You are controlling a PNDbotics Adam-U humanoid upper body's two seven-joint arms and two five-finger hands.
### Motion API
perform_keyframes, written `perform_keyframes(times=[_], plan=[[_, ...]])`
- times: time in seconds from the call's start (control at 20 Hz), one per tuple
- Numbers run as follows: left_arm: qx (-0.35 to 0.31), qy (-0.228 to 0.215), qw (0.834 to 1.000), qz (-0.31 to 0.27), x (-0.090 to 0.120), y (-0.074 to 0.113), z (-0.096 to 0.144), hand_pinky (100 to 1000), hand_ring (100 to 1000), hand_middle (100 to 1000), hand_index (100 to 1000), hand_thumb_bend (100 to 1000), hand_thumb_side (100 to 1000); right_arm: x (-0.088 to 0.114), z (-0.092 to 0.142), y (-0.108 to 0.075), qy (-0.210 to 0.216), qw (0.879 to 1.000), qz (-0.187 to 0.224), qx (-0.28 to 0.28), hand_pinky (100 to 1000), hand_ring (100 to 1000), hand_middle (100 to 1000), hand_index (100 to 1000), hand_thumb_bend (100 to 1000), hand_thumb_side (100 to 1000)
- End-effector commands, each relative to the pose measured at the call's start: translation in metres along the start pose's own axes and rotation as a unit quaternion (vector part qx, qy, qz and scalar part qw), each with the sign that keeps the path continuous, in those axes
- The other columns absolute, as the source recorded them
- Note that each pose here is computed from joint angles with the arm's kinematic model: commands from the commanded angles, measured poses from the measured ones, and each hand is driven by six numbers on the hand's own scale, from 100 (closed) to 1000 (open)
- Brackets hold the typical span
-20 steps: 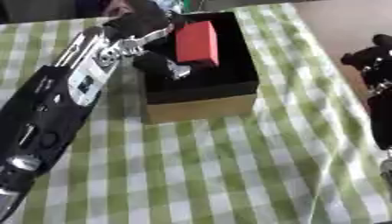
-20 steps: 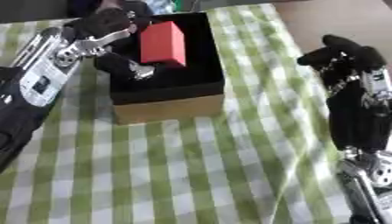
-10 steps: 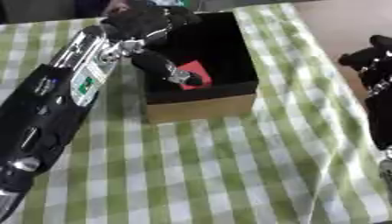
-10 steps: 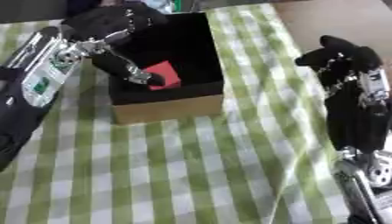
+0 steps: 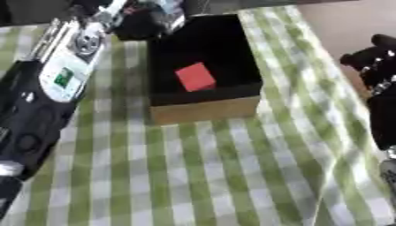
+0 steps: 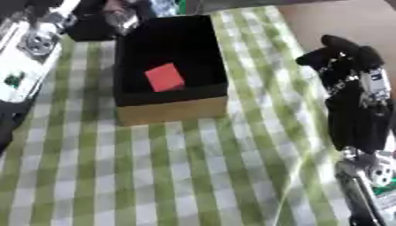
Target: Pick up objects on the table and place them in the box.
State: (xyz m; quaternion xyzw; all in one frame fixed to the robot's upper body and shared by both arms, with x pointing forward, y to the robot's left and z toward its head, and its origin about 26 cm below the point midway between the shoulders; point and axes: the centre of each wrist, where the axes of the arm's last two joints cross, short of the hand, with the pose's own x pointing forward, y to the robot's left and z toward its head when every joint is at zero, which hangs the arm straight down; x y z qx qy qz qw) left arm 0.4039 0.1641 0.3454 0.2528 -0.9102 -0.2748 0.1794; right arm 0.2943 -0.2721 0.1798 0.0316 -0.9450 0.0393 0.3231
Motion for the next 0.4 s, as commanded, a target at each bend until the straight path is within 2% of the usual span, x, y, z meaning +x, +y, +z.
perform_keyframes(times=[0.05,0.15,0.2,0.25,0.4], plan=[[0.103,0.004,0.994,0.042,0.016,0.054,0.006,701,665,684,850,200,788,0.008,-0.005,-0.009,-0.024,1.000,0.013,0.002,849,677,601,788,100,879],[0.140,0.016,0.988,0.057,0.020,0.073,0.021,703,659,677,844,209,791,0.010,-0.005,-0.013,-0.032,0.999,0.018,-0.002,847,678,602,788,100,877],[0.154,0.020,0.986,0.066,0.024,0.080,0.029,704,656,675,842,143,966,0.010,-0.005,-0.014,-0.036,0.999,0.021,-0.005,846,679,603,790,100,892],[0.166,0.023,0.983,0.074,0.027,0.085,0.036,704,654,672,841,214,792,0.010,-0.005,-0.016,-0.039,0.999,0.023,-0.008,845,680,604,791,100,875],[0.200,0.020,0.975,0.095,0.041,0.099,0.057,702,646,664,839,232,779,0.011,-0.003,-0.021,-0.047,0.998,0.028,-0.019,843,682,605,792,100,874]])
